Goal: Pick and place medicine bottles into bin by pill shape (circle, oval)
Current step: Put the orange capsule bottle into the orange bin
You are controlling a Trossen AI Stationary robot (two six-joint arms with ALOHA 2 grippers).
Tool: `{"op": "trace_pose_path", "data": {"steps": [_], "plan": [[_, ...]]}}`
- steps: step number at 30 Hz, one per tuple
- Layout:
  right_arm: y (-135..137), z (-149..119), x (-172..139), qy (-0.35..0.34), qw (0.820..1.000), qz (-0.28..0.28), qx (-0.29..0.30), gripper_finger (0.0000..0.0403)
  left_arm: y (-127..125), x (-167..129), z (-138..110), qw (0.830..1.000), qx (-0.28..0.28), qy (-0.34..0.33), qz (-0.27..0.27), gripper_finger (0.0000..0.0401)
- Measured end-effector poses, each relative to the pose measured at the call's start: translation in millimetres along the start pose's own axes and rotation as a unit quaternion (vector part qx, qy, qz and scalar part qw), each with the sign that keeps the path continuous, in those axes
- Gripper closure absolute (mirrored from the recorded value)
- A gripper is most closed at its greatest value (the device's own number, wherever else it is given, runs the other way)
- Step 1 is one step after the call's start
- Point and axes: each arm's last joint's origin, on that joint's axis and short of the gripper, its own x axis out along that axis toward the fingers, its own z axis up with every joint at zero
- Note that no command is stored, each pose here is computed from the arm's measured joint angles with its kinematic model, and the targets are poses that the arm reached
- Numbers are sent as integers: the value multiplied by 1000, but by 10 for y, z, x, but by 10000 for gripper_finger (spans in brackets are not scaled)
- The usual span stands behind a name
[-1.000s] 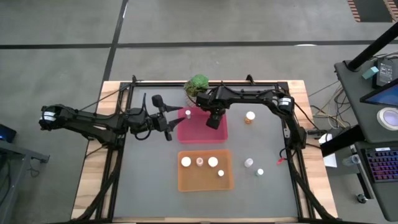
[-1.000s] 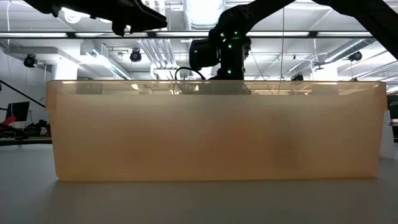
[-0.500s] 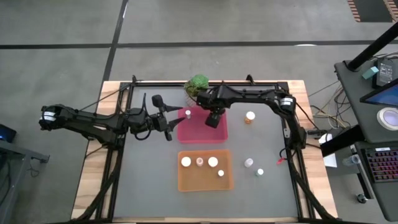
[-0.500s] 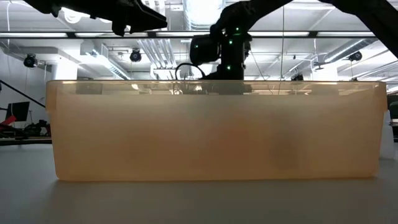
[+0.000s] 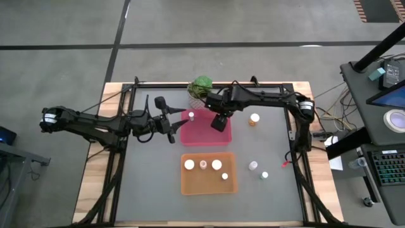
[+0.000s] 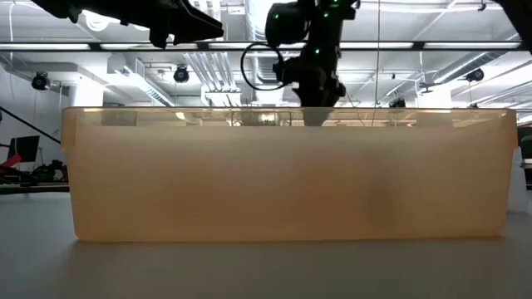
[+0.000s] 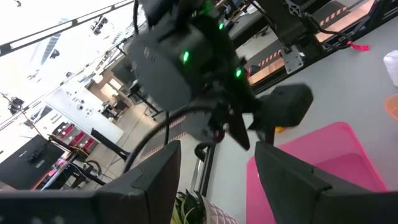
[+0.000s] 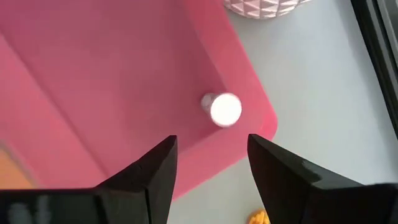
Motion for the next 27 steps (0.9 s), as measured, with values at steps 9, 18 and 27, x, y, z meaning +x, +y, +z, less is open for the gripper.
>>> {"op": "trace_pose_path", "data": {"steps": [9, 18, 27], "plan": [[-7, -332, -197, -2, 998, 4, 60, 208, 3, 0, -2, 1000, -1, 3, 4, 210], [-162, -850, -340, -2, 988, 2, 154, 180, 7, -1, -1, 1000, -2, 5, 8, 210], [-313, -1362, -424, -17, 970, -5, 243, 125, 7, 0, -2, 1000, -2, 6, 10, 210]]}}
